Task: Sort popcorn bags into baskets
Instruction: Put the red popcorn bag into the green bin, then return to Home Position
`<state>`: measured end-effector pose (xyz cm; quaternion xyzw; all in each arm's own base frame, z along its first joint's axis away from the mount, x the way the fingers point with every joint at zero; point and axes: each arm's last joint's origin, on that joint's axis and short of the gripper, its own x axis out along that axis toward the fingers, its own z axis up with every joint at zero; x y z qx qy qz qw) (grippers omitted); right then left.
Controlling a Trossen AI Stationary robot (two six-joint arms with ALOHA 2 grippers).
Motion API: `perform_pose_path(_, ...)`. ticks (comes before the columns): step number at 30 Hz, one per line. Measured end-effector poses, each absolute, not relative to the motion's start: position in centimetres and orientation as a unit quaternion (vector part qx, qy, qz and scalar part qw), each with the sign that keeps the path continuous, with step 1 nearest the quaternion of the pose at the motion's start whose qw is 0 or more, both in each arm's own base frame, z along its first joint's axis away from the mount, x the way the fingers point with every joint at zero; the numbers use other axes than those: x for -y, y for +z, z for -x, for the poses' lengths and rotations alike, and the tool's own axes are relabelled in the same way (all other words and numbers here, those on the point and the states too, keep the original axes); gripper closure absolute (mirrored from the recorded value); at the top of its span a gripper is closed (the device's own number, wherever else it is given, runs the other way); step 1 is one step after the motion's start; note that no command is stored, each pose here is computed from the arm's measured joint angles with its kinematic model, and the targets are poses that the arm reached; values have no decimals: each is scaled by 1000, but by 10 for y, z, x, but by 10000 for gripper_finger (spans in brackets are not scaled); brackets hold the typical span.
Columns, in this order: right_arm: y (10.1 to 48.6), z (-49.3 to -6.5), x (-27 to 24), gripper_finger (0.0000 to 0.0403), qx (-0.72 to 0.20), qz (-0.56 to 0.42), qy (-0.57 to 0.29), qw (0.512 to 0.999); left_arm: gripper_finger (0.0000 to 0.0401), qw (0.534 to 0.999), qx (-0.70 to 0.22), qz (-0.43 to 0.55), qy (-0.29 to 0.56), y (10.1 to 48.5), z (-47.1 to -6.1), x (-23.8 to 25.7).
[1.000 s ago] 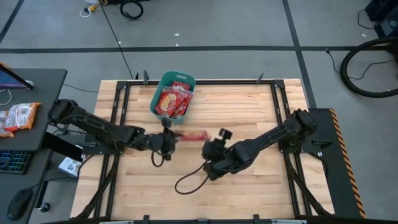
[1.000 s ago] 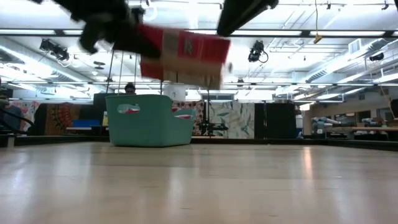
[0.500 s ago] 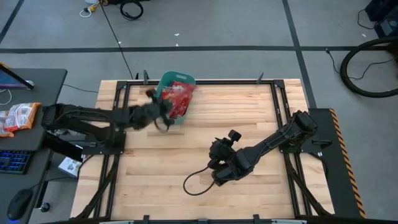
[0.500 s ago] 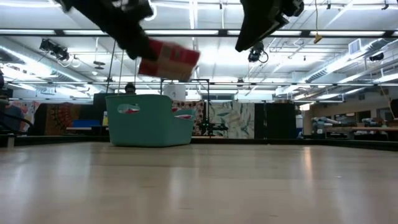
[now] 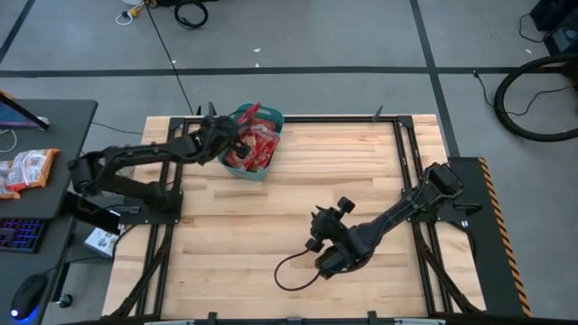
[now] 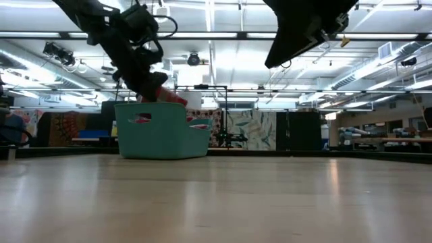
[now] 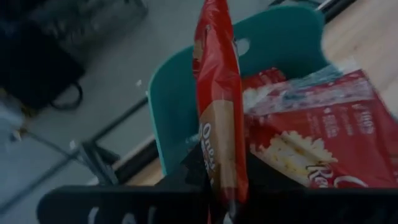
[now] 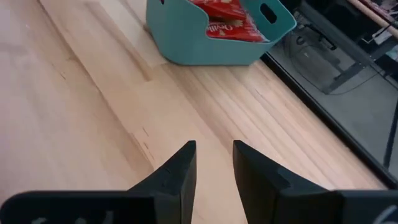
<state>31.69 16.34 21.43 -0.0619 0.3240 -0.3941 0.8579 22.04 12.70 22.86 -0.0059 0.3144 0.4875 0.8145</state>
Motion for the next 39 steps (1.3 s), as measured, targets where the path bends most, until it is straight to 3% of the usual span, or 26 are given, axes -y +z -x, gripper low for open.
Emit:
perform_pose_path(11,199,-318,-171,293,-310,53,-367,875,349,789,-318,86,518,216,-218,-125)
perform_pose_path(21,194,-315,-171,293,-315,58,-366,874,243,828,-327,30,455,220,-232,-99)
perform_pose_path(25,194,-313,-174,293,-315,60,-362,875,213,861,-327,13,390,225,-237,-85)
perform_pose_path(39,159,-291,-162,320,-339,35,-383,858,228,936,-260,-13,236,253,-242,-34)
